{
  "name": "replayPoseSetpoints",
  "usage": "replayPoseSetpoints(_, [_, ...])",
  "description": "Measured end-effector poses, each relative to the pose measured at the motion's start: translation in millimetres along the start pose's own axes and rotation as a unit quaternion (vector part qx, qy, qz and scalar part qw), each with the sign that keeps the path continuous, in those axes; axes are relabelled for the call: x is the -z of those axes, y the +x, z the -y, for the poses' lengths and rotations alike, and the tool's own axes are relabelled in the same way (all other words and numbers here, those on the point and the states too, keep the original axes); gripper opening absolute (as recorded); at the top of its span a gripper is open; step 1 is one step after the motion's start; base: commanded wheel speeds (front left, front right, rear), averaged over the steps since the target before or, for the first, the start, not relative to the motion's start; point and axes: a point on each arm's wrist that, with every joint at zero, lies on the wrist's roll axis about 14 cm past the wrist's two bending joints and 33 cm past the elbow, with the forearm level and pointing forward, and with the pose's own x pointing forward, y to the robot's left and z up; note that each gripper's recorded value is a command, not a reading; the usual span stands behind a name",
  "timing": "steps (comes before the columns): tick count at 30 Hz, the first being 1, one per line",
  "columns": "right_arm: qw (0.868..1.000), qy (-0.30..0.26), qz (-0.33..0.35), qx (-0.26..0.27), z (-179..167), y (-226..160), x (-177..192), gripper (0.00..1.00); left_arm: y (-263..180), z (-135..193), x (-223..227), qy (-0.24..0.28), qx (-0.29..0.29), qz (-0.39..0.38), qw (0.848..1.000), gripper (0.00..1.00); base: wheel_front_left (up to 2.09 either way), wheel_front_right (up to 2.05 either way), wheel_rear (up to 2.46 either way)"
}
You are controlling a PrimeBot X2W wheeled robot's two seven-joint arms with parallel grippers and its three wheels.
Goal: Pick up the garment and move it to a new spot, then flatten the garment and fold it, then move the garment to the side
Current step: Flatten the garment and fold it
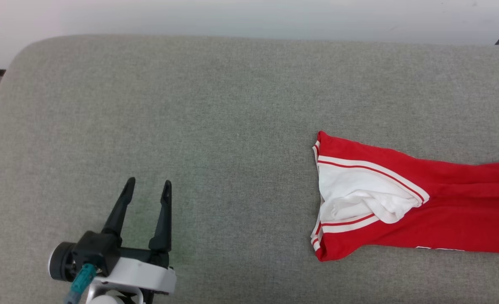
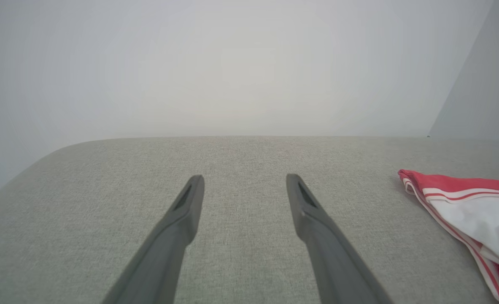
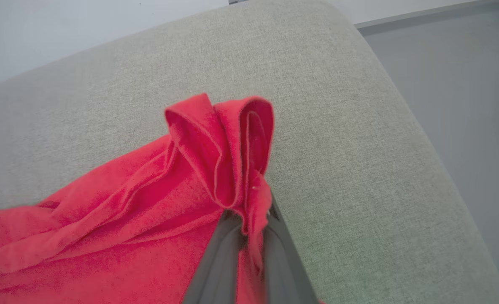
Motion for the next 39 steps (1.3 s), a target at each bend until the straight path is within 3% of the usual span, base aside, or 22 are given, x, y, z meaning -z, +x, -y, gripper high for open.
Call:
replayPoseSetpoints(4, [0.999, -0.024, 0.005, -0.038, -23.6, -3.4, 0.5, 0.00, -2.3, 0.3, -3.6, -0.001, 0.000, 0.005, 1.000, 1.00, 0.00, 0.00, 0.00])
replayPoseSetpoints(10, [0.986, -0.076, -0.008, -0.146, -94.5, -15.0, 11.3, 0.00, -8.5, 2.6, -5.3, -0.005, 0.002, 0.006, 1.000, 1.00, 0.00, 0.00, 0.00])
replayPoseSetpoints(18, [0.942, -0.130, -0.010, -0.310, -214.9, -44.2, 21.1, 0.00, -15.6, -1.0, -7.8, -0.009, -0.007, 0.008, 1.000, 1.00, 0.00, 0.00, 0.00])
replayPoseSetpoints(24, [0.906, -0.155, -0.013, -0.393, -291.2, -59.2, 30.1, 0.00, -20.9, -4.9, -5.7, -0.016, -0.017, 0.004, 1.000, 1.00, 0.00, 0.00, 0.00])
replayPoseSetpoints(29, [0.887, -0.194, -0.020, -0.418, -328.7, -56.5, 40.7, 0.00, -23.8, -8.9, -3.5, -0.021, -0.026, 0.000, 0.999, 1.00, 0.00, 0.00, 0.00])
replayPoseSetpoints(39, [0.874, -0.203, -0.076, -0.434, -361.7, -38.3, 80.2, 0.00, -29.1, -17.8, 4.6, -0.028, -0.046, -0.014, 0.998, 1.00, 0.00, 0.00, 0.00])
